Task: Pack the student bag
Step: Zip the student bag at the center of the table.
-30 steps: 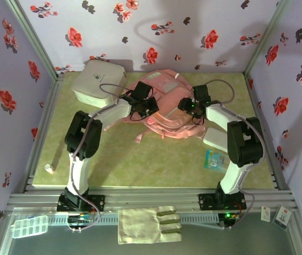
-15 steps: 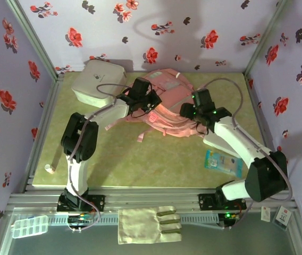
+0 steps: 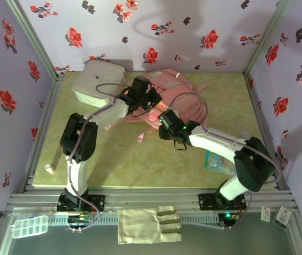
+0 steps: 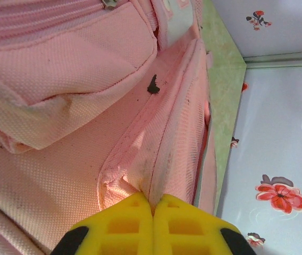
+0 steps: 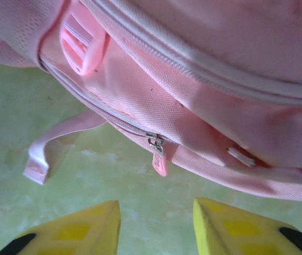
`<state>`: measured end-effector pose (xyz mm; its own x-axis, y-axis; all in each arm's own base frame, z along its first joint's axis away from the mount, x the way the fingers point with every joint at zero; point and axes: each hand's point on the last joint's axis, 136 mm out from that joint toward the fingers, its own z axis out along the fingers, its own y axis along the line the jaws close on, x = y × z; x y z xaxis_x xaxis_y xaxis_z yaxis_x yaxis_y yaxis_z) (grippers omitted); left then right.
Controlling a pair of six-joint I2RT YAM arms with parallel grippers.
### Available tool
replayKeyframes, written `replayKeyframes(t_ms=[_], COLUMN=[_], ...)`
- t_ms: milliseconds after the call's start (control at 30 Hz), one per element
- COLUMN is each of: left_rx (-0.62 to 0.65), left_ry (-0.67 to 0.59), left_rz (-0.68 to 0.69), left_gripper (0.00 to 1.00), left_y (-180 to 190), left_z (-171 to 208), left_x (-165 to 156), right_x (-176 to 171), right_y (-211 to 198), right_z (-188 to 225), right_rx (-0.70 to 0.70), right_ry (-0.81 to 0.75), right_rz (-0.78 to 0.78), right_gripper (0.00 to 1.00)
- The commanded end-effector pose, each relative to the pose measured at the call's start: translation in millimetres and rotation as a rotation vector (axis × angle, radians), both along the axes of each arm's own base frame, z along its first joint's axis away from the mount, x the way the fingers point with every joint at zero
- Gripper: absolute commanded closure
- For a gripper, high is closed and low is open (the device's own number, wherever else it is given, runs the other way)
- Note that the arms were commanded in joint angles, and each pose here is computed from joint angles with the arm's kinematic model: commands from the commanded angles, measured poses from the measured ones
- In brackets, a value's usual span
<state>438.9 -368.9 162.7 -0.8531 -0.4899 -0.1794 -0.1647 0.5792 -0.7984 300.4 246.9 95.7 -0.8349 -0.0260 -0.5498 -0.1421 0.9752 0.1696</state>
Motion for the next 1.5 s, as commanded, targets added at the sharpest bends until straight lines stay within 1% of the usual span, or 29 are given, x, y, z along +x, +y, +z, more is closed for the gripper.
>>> replayKeyframes(t_ms=[0,133,300,333,500,600,667,800,900,1033,1133,1333,1467], left_rx=[-0.097,-0.091,-0.085,-0.085,-0.078,-0.074,-0.067,-0.029,0.018,0.086,0.113,0.144,0.158], left_ry=[-0.138,-0.135,-0.129,-0.13,-0.127,-0.122,-0.121,-0.125,-0.119,-0.1,-0.098,-0.101,-0.103], left_rz=[0.015,0.015,0.015,0.015,0.016,0.017,0.018,0.024,0.018,-0.002,-0.013,-0.032,-0.033], left_gripper=[1.0,1.0,1.0,1.0,1.0,1.0,1.0,1.0,1.0,1.0,1.0,1.0,1.0], left_y=[-6.8,-6.3,-5.7,-5.7,-4.6,-4.2,-3.2,2.0,9.0,20.7,25.7,26.8,29.7], left_z=[54.9,53.0,50.4,50.9,48.6,46.3,44.6,38.3,24.2,-0.4,-10.3,-16.0,-16.7], left_x=[19.8,19.5,18.7,18.8,18.8,19.1,18.8,20.7,20.7,19.5,19.2,22.5,25.2], right_x=[12.2,24.5,37.7,40.2,44.4,46.3,45.6,40.1,32.1,20.1,14.1,9.7,8.3], right_y=[3.7,7.1,7.3,6.7,7.5,8.1,5.7,-4.5,-18.0,-33.8,-45.9,-59.5,-75.0], right_z=[-13.5,-25.8,-34.1,-36.1,-44.0,-44.0,-43.5,-41.8,-39.5,-35.0,-32.4,-28.6,-25.7], right_rx=[0.009,-0.023,-0.076,-0.09,-0.106,-0.111,-0.121,-0.141,-0.159,-0.166,-0.195,-0.242,-0.268], right_ry=[-0.046,-0.067,-0.106,-0.106,-0.114,-0.117,-0.118,-0.119,-0.117,-0.118,-0.118,-0.114,-0.118], right_rz=[-0.062,-0.08,-0.097,-0.103,-0.112,-0.108,-0.112,-0.13,-0.159,-0.176,-0.195,-0.207,-0.243], right_gripper=[0.63,0.67,0.69,0.71,0.76,0.82,0.87,0.93,0.94,0.92,0.91,0.91,0.91])
